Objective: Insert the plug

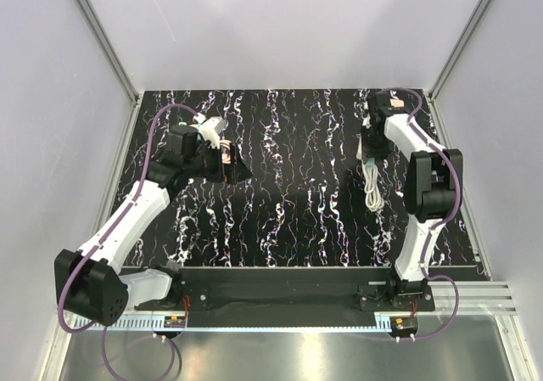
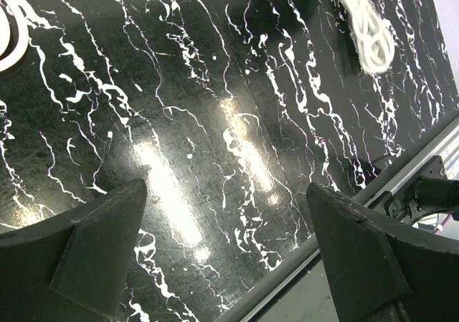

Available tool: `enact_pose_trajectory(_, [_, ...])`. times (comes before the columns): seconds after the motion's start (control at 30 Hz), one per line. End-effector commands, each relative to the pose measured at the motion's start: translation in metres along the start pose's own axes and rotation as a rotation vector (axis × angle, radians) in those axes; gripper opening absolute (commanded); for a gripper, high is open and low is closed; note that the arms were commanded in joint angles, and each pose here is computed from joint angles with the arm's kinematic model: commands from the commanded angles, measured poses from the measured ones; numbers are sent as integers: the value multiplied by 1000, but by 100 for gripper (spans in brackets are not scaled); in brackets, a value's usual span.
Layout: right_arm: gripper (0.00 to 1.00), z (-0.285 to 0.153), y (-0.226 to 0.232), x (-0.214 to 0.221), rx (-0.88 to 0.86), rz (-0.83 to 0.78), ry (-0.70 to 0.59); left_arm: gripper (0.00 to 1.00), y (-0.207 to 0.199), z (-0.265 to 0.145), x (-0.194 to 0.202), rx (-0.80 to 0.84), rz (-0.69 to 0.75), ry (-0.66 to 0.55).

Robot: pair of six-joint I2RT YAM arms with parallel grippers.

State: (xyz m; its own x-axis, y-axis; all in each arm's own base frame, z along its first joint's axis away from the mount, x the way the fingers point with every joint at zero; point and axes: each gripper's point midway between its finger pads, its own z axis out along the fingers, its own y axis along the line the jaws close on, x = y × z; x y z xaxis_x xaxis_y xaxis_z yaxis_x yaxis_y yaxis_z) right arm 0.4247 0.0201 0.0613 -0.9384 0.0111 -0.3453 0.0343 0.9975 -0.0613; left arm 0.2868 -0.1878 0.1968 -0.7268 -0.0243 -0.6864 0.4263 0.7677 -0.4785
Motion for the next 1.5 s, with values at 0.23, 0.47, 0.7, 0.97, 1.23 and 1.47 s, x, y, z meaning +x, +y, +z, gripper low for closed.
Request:
enact_pose_trajectory(0.23, [0, -41, 19, 89, -28, 30, 143, 99, -15, -9, -15, 57, 36, -76])
enact_pose_trajectory(0.47, [0, -91, 42, 26, -181, -22, 3, 99, -9, -11, -17, 26, 47, -91])
enact_pose_trajectory(0.7, [0, -74, 45, 14, -204, -166, 72, 99, -8, -10, -17, 19, 48, -90])
enact_pose_trajectory(0.97, [0, -70, 46, -18, -221, -294, 60, 99, -11, -9, -14, 43, 41, -77])
enact_pose_trajectory(1.23, [0, -55, 51, -21, -256, -291, 128, 99, -14, -12, -16, 49, 45, -86])
enact_pose_trajectory(1.47, [0, -39, 46, -15, -220, -294, 175, 99, -17, -12, -15, 67, 40, -80])
